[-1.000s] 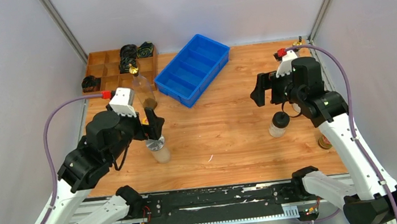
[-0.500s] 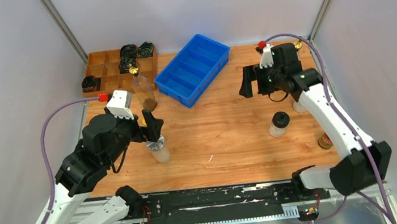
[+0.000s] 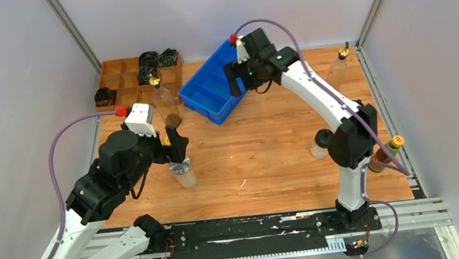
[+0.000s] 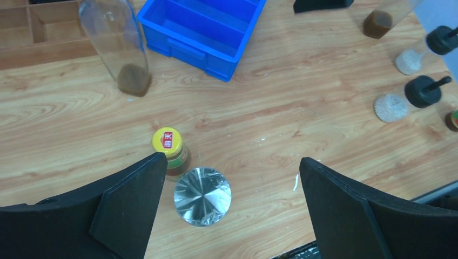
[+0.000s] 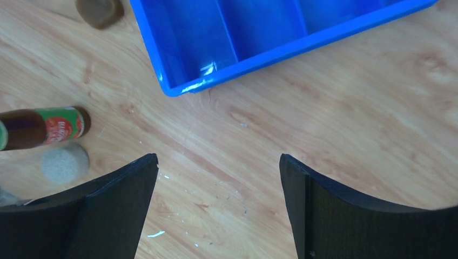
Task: Organize the condiment bottles
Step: Move the storage box to the center of the board.
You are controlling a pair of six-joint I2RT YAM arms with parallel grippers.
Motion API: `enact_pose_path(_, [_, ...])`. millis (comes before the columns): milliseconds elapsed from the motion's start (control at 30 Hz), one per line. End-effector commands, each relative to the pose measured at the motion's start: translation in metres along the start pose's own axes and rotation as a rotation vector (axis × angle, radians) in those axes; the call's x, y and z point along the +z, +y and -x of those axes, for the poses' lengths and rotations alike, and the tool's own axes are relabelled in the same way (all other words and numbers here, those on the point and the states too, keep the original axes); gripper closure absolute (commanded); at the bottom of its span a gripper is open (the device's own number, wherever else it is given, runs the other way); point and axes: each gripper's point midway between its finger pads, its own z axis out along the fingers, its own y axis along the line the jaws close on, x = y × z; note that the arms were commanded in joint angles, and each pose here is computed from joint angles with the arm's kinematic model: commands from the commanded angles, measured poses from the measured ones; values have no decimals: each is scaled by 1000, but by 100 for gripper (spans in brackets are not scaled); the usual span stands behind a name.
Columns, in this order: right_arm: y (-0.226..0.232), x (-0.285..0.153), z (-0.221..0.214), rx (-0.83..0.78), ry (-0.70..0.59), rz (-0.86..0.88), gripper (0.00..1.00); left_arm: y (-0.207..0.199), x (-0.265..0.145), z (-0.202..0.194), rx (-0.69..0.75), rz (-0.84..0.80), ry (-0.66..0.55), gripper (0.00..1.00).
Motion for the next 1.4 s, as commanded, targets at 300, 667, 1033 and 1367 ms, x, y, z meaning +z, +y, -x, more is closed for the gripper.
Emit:
enact_pose_path(300, [7,89,-53,173,131,-115,18,-4,57,31,120,130,61,21])
enact_pose_path(667, [-5,134,-43,238,93,-183,21,-14,87,29,124,131,86,0])
enact_pose_path(1033, [-28,169,-41,352,59,-265,42,3,49,19,126,143,81,0])
enact_pose_path(1367, [-55,148,-106,280,215,-364,62,5,45,7,109,133,98,0])
